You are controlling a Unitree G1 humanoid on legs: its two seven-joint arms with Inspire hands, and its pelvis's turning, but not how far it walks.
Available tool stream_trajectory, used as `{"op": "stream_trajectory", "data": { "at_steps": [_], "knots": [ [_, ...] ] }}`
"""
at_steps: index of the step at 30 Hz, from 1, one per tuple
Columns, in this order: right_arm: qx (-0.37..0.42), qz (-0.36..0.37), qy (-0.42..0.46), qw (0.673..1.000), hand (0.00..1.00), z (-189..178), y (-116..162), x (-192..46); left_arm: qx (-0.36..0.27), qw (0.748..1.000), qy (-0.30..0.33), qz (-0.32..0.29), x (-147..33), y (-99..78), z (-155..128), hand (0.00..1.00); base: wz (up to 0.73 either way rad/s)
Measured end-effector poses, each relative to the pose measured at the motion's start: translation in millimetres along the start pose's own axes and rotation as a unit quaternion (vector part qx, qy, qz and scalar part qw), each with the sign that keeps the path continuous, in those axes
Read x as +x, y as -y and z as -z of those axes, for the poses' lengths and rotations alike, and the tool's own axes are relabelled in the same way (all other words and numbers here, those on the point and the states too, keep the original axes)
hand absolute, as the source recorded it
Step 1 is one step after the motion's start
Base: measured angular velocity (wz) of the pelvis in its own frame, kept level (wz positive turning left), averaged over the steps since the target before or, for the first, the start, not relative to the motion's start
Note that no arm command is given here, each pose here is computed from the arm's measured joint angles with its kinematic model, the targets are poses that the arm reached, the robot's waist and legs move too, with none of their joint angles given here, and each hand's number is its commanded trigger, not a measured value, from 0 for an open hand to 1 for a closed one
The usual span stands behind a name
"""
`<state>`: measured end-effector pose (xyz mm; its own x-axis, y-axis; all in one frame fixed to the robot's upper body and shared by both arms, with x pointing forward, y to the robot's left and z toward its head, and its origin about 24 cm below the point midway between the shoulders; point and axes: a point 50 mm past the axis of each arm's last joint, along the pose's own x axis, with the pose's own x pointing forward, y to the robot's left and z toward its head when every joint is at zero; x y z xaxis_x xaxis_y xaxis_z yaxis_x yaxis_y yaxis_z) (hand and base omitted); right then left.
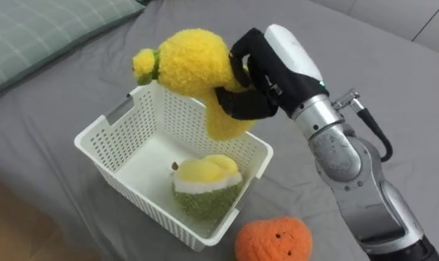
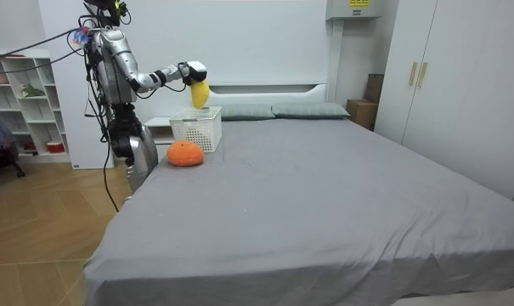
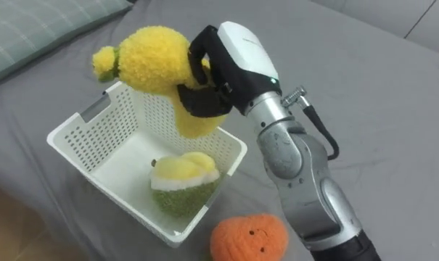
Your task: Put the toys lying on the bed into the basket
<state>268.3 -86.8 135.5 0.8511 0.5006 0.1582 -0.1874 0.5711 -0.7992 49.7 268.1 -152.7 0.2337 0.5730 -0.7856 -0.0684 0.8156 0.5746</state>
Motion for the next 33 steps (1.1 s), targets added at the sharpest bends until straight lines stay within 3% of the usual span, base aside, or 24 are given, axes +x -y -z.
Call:
{"op": "stream_trajectory", "data": {
  "at_steps": [17, 19, 20, 22, 33],
  "knots": [
    [0.018, -0.107, 0.0, 0.994, 0.97, -7.1, -39.1, 6.0, 0.027, 0.999, 0.025, 0.004, 0.4, 2.6, -15.5, 0.0, 0.06],
    [0.015, -0.115, -0.011, 0.993, 0.73, -4.4, -41.9, 6.1, 0.028, 0.999, 0.021, 0.003, 0.5, 2.4, -15.1, 0.0, 0.0],
    [0.014, -0.118, -0.018, 0.993, 0.28, -2.6, -42.7, 6.1, 0.028, 0.999, 0.021, 0.004, 0.6, 2.4, -15.5, 0.0, 0.0],
    [0.012, -0.12, -0.025, 0.992, 0.0, -0.3, -43.5, 6.1, 0.029, 0.999, 0.017, 0.006, 0.5, 2.5, -14.2, 0.0, 0.05],
    [0.002, -0.127, -0.034, 0.991, 0.0, 3.5, -44.2, 5.7, 0.031, 0.999, 0.008, 0.016, -0.1, 4.9, -10.9, 0.0, 0.0]
  ]
}}
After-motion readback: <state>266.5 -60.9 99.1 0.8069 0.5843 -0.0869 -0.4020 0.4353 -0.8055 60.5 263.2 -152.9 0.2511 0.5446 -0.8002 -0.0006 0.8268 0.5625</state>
